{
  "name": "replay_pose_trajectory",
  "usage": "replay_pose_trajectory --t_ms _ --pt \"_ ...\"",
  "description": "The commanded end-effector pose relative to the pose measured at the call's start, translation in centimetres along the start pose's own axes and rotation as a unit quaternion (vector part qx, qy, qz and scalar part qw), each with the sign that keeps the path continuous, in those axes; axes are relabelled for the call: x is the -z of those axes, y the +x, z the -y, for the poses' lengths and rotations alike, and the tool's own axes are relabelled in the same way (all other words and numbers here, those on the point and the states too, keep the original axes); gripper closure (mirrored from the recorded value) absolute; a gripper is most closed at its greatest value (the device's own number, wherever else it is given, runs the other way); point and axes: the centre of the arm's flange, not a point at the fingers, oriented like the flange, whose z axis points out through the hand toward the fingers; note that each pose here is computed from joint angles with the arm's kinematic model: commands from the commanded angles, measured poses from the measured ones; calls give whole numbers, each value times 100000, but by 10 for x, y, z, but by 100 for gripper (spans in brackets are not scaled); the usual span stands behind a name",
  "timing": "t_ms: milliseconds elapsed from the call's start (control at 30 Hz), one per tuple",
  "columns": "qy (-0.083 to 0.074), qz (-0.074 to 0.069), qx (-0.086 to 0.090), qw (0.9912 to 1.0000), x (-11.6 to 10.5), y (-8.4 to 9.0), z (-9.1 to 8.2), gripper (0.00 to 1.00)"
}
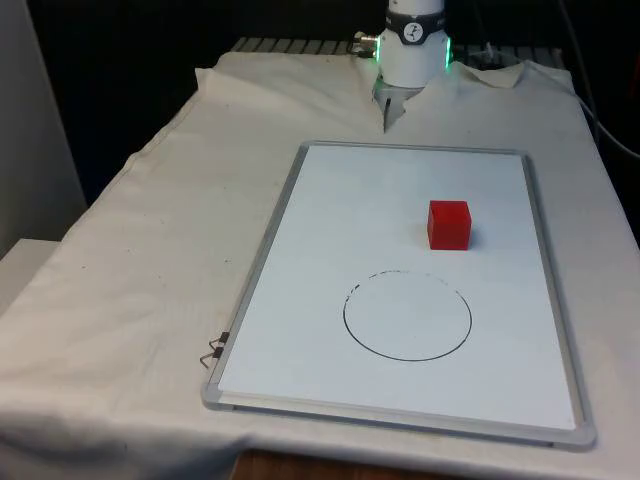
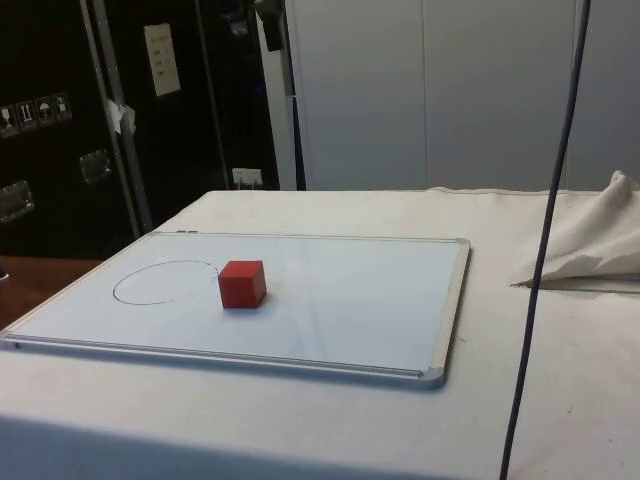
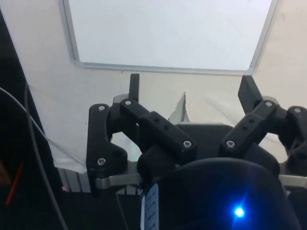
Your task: Push the cube into the marked area.
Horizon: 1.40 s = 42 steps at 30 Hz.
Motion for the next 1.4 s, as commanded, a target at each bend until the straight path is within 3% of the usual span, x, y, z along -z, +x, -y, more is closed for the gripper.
replay_pose_trajectory --t_ms 0,133,233,300,433,467,500,567,667,833,867,900,1067,1133,1167,1367 --pt "-103 -140 -166 100000 0 -1 0 1" --pt "-152 -138 -207 100000 0 -1 -1 19" --pt "-150 -88 -258 100000 -1 -1 -1 40" --pt "-150 -88 -258 100000 -1 -1 -1 45" --pt "-152 -138 -308 99999 -1 -1 -1 64" --pt "-152 -138 -308 99999 -1 -1 -1 76" --pt "-152 -138 -308 99999 -1 -1 -1 81" --pt "10 148 -156 100000 -1 0 -1 91" --pt "-65 -575 -393 99998 -5 -3 2 100" --pt "201 -1635 -687 99984 -17 -9 9 100" --pt "169 -751 -395 99996 -18 -7 7 100" --pt "282 -1879 -713 99979 -19 -11 10 100" --pt "585 -3083 -938 99946 -32 -18 16 100" --pt "502 -2487 -723 99965 -34 -18 16 100" --pt "722 -3317 -1003 99937 -37 -21 19 100" --pt "877 -3673 -1134 99922 -62 -32 25 100"
